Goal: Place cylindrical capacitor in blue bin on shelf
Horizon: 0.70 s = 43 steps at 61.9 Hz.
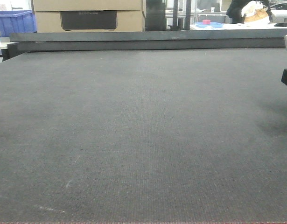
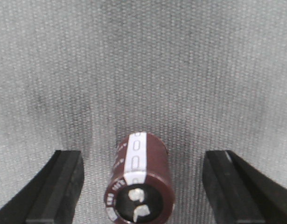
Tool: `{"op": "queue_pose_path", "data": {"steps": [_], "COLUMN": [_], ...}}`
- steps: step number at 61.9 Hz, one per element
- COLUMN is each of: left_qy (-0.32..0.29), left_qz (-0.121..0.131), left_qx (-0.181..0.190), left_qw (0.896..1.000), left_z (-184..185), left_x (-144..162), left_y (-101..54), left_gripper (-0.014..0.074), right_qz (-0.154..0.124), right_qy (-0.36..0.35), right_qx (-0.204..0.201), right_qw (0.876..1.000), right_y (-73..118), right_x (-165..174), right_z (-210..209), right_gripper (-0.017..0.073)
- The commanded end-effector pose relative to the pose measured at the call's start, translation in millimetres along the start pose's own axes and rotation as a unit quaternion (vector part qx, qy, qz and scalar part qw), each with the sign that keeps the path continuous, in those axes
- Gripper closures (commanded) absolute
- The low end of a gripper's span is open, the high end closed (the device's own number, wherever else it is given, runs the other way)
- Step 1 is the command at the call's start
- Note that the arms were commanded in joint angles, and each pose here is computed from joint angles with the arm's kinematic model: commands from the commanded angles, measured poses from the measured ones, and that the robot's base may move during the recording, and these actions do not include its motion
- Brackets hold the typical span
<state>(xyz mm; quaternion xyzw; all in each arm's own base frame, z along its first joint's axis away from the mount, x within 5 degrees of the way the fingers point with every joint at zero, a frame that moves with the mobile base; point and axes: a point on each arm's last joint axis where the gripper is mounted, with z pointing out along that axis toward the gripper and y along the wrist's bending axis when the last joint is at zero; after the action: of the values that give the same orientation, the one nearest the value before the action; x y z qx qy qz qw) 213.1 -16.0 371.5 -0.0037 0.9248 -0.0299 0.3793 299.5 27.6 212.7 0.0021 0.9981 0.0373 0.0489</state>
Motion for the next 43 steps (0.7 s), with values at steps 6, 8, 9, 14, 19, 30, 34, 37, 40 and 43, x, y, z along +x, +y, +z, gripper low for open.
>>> {"op": "queue_pose_path", "data": {"steps": [6, 8, 9, 14, 19, 30, 34, 37, 40, 43], "left_qy": [-0.009, -0.009, -0.009, -0.009, -0.007, 0.014, 0.031, 0.039, 0.047, 0.053], "left_qz": [-0.005, -0.005, -0.005, -0.005, -0.005, -0.005, -0.005, -0.005, -0.005, -0.005], "left_qx": [0.004, 0.004, 0.004, 0.004, 0.003, 0.001, 0.0, -0.001, -0.001, -0.002], "left_qw": [1.0, 1.0, 1.0, 1.0, 1.0, 1.0, 1.0, 0.999, 0.999, 0.999], "left_z": [-2, -2, -2, -2, -1, 15, 24, 30, 38, 45], "left_x": [-3, -3, -3, -3, -2, -6, -11, -15, -20, -25], "left_y": [-1.0, -1.0, -1.0, -1.0, -0.9, -1.3, -1.8, -2.1, -2.6, -3.0], "left_gripper": [0.0705, 0.0705, 0.0705, 0.0705, 0.0705, 0.0705, 0.0705, 0.0704, 0.0696, 0.0668], "right_qz": [-0.003, -0.003, -0.003, -0.003, -0.003, -0.003, -0.003, -0.003, -0.003, -0.003], "right_qy": [-0.007, -0.008, -0.008, -0.008, -0.009, -0.017, -0.018, -0.018, -0.018, -0.018], "right_qx": [0.002, 0.002, 0.002, 0.002, 0.002, 0.002, 0.002, 0.002, 0.002, 0.002], "right_qw": [1.0, 1.0, 1.0, 1.0, 1.0, 1.0, 1.0, 1.0, 1.0, 1.0], "right_y": [0.2, 0.2, 0.2, 0.2, 0.2, 0.2, 0.2, 0.2, 0.2, 0.2], "right_x": [-2, -2, -2, -2, -2, -4, -4, -4, -4, -4], "right_z": [-1, -1, -1, -1, -1, -2, -2, -2, -2, -2], "right_gripper": [0.0342, 0.0397, 0.0427, 0.0652, 0.0722, 0.0722, 0.0722, 0.0722, 0.0722, 0.0722]}}
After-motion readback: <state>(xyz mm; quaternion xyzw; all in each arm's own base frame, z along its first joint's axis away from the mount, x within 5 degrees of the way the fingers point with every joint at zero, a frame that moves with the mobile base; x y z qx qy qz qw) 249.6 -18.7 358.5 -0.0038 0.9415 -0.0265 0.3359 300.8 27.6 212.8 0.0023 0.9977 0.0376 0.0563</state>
